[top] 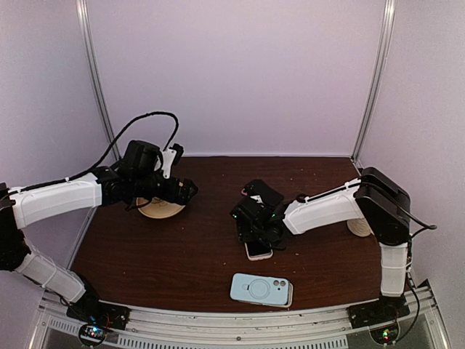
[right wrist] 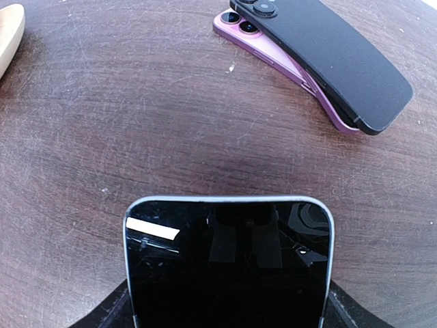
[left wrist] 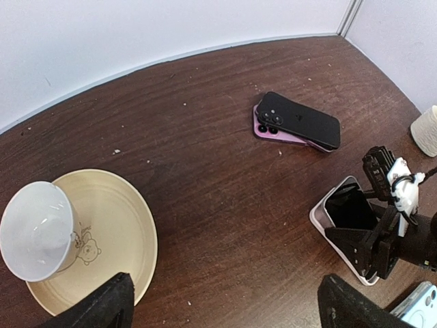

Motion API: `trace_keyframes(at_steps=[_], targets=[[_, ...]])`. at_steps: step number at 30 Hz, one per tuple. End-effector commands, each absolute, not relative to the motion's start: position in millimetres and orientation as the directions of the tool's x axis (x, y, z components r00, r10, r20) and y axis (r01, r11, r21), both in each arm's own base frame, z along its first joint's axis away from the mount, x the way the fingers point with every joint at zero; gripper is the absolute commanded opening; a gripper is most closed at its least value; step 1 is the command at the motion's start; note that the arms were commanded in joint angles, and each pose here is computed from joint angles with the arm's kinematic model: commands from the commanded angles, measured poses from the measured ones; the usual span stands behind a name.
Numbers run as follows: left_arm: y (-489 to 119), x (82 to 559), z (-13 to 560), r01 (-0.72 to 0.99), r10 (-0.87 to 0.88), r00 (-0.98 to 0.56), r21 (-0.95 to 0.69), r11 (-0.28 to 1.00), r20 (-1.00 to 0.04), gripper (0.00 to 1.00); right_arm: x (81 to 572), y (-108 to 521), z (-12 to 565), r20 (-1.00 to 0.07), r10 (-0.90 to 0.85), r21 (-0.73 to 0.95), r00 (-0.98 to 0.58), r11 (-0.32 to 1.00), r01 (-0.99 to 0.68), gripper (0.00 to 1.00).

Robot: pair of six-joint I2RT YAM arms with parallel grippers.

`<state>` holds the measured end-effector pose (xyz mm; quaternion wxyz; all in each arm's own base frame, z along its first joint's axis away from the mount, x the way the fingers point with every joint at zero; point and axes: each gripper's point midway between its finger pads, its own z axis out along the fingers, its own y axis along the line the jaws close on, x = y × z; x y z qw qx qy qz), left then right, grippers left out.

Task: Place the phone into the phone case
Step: Install the phone into the phone case.

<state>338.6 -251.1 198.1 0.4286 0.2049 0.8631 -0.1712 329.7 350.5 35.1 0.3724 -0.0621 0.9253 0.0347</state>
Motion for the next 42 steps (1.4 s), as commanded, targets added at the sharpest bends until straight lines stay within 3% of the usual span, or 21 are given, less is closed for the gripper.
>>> trace_keyframes(at_steps=[1,15,21,33,37,39,42], targets=[[-247,343,211,0.5,0.191,-0.511,-0.109,0.859,-0.838,0.98,320,337,-3,-0.623,-0.153,-0.042,-0.767,0.986,-0.163,0.76],[-246,345,209,0.5,0.193,-0.514,-0.109,0.859,-0.836,0.97,325,335,8,-0.632,-0.172,-0.05,-0.756,0.982,-0.181,0.86],[-246,344,209,0.502,0.191,-0.513,-0.112,0.858,-0.837,0.98,326,338,19,-0.64,-0.18,-0.04,-0.747,0.979,-0.201,0.99],[-248,342,212,0.515,0.191,-0.506,-0.117,0.849,-0.841,0.98,316,356,100,-0.667,-0.258,0.021,-0.699,0.931,-0.364,0.99],[-247,342,213,0.518,0.193,-0.502,-0.114,0.848,-0.843,0.98,296,343,118,-0.619,-0.264,0.101,-0.739,0.907,-0.408,0.99],[-248,342,214,0.519,0.193,-0.501,-0.114,0.847,-0.844,0.97,285,332,109,-0.541,-0.248,0.162,-0.803,0.907,-0.389,0.9],[-249,342,213,0.526,0.196,-0.499,-0.116,0.842,-0.844,0.97,268,323,94,-0.418,-0.227,0.255,-0.879,0.9,-0.353,0.66]])
